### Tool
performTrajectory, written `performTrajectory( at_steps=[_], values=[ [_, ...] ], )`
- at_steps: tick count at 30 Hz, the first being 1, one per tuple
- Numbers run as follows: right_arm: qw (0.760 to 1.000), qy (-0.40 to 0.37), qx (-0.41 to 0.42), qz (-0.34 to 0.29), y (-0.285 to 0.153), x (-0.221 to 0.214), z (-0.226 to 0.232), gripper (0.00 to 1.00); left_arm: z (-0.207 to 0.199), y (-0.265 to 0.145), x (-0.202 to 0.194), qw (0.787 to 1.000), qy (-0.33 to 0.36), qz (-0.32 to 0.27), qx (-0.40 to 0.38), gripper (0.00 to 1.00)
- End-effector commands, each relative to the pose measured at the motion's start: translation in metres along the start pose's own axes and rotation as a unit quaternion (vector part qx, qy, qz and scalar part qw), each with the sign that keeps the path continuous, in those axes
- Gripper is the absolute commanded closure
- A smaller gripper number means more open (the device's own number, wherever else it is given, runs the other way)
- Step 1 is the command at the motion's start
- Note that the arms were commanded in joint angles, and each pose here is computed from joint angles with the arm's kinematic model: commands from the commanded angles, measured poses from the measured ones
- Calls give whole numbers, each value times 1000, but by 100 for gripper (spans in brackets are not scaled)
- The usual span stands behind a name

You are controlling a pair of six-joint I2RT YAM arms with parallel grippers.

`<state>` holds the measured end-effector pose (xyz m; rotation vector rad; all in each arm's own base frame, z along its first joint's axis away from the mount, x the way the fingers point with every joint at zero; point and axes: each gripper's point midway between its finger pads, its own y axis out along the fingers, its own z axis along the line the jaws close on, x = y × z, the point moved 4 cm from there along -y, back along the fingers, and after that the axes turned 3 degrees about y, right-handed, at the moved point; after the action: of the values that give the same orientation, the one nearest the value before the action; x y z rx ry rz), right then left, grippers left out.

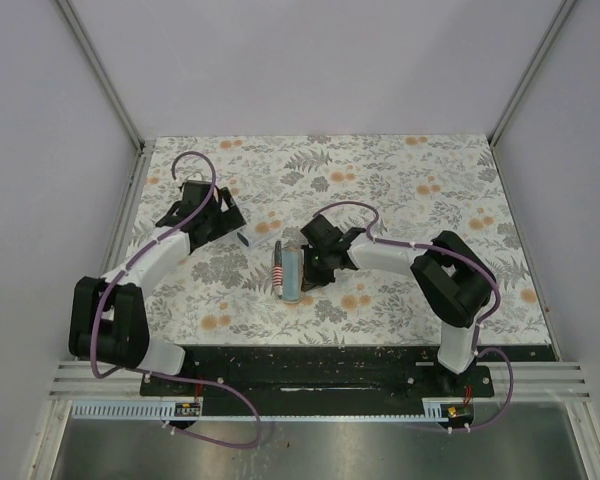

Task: Organize the sunglasses

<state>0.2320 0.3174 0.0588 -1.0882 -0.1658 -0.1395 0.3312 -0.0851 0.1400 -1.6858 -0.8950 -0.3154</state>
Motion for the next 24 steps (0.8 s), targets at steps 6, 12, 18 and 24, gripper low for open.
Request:
performTrajectory(
  at_steps=[6, 12, 18, 24],
  values=[
    [999, -2, 41, -9, -2, 0, 35, 92, -2, 70, 19, 996, -43, 27, 78, 6],
    [999, -4, 50, -5, 1, -9, 41, 92, 3, 93, 27, 991, -46, 20, 122, 16],
    [998, -10, 63, -1, 6, -12, 51, 91, 1, 104, 24, 991, -44, 30, 119, 43],
    [996, -25, 80, 6, 14, -19, 78, 91, 1, 109, 16, 992, -46, 37, 109, 48]
  ],
)
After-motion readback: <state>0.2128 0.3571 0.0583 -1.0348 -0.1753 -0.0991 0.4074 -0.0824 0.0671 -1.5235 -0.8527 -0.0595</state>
